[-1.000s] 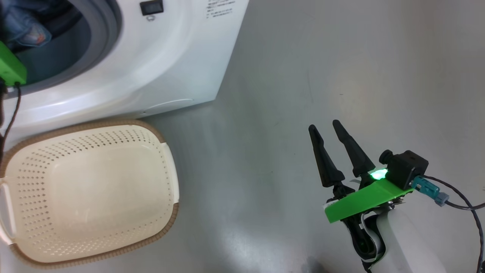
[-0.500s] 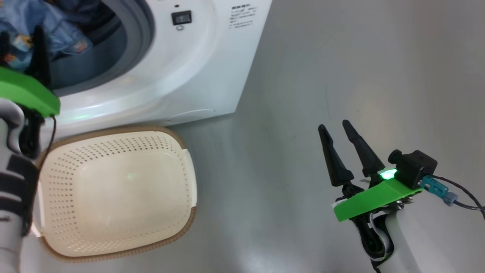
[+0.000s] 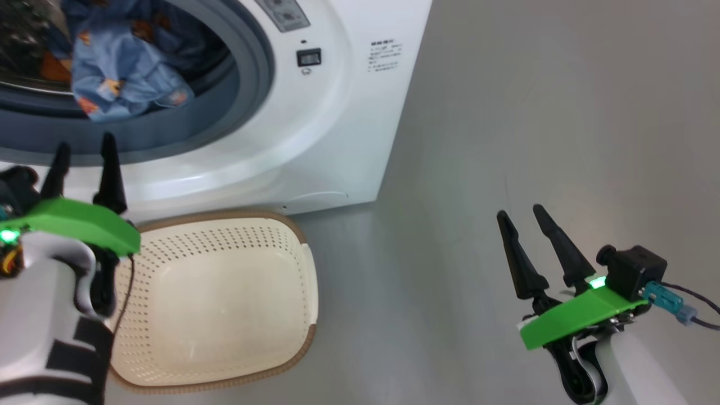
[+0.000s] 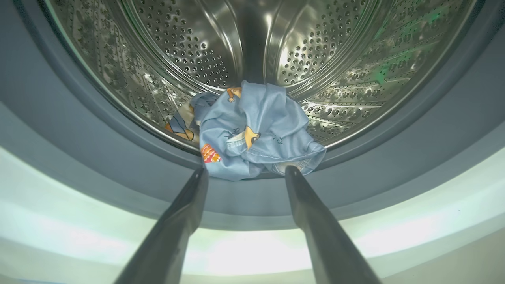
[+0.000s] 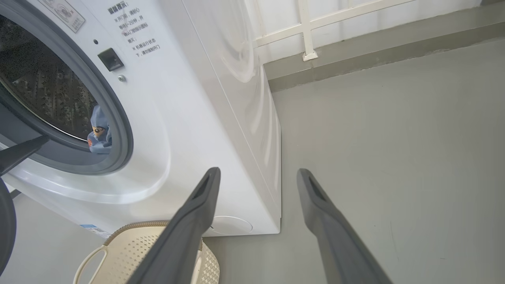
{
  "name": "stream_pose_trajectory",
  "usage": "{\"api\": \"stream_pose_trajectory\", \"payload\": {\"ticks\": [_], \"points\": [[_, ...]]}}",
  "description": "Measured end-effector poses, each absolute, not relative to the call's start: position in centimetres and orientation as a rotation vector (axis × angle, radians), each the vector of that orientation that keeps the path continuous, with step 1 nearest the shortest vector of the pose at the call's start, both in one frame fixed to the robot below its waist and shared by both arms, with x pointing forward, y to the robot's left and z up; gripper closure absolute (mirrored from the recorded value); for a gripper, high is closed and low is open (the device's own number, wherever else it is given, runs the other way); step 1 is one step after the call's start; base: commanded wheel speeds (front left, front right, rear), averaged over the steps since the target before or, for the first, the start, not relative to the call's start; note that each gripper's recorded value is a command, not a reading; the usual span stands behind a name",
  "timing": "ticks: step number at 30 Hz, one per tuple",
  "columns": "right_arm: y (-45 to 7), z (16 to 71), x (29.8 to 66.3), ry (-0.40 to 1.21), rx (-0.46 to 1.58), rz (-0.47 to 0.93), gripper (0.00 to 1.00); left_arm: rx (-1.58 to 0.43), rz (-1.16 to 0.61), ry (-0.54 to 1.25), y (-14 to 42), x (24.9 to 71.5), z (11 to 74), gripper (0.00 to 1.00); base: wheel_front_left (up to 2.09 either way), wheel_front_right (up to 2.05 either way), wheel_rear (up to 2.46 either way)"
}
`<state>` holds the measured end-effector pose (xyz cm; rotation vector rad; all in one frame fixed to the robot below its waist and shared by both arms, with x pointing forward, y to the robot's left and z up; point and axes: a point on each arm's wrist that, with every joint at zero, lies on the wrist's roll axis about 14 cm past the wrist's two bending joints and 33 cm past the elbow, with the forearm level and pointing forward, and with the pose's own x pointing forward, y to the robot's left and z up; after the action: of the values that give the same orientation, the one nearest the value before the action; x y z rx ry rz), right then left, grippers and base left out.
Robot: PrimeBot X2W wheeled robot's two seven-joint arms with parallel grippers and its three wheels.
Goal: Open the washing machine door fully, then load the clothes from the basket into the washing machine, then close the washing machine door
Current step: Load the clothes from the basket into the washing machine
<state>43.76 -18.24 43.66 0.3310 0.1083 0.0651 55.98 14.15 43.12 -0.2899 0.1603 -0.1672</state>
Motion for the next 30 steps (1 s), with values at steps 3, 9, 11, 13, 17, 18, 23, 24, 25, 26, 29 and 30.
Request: {"api": "stream_pose_trajectory", "payload": {"ticks": [3,9,11,13,17,18,23,24,25,26,29,30], "points": [[-18.2,43.9,43.2,0.108,0.326,0.073,0.0,-0.294,-0.152,0.149,14.6,54.6,43.5,0.0,0.0,0.0,0.0],[-17.8,44.8,42.5,0.093,0.322,0.093,0.0,-0.28,-0.117,0.133,16.0,51.7,44.1,0.0,0.0,0.0,0.0],[-17.8,45.0,42.1,0.09,0.319,0.096,0.0,-0.277,-0.108,0.129,16.4,50.6,44.3,0.0,0.0,0.0,0.0],[-17.8,45.2,41.8,0.086,0.317,0.1,0.0,-0.272,-0.102,0.123,16.7,49.7,44.5,0.0,0.0,0.0,0.0],[-17.8,45.8,41.4,0.076,0.317,0.106,0.0,-0.253,-0.087,0.108,17.5,48.0,44.9,0.0,0.0,0.0,0.0],[-17.9,46.0,41.3,0.07,0.317,0.107,0.0,-0.251,-0.082,0.105,17.8,47.6,45.0,0.0,0.0,0.0,0.0],[-18.0,46.1,40.4,0.071,0.318,0.105,0.0,-0.25,-0.057,0.089,18.6,45.7,45.4,0.0,0.0,0.0,0.0],[-18.1,46.1,40.2,0.07,0.317,0.104,0.0,-0.252,-0.052,0.087,18.7,45.3,45.4,0.0,0.0,0.0,0.0],[-18.1,46.3,40.1,0.068,0.317,0.104,0.0,-0.251,-0.047,0.085,18.9,44.9,45.5,0.0,0.0,0.0,0.0],[-18.1,46.3,39.9,0.066,0.315,0.104,0.0,-0.252,-0.042,0.084,19.0,44.5,45.5,0.0,0.0,0.0,0.0],[-18.5,46.6,39.3,0.06,0.311,0.097,0.0,-0.253,-0.028,0.08,19.4,43.2,45.5,0.0,0.0,0.0,0.0],[-18.6,46.7,39.2,0.058,0.311,0.094,0.0,-0.249,-0.026,0.08,19.5,42.9,45.5,0.0,0.0,0.0,0.0]]}}
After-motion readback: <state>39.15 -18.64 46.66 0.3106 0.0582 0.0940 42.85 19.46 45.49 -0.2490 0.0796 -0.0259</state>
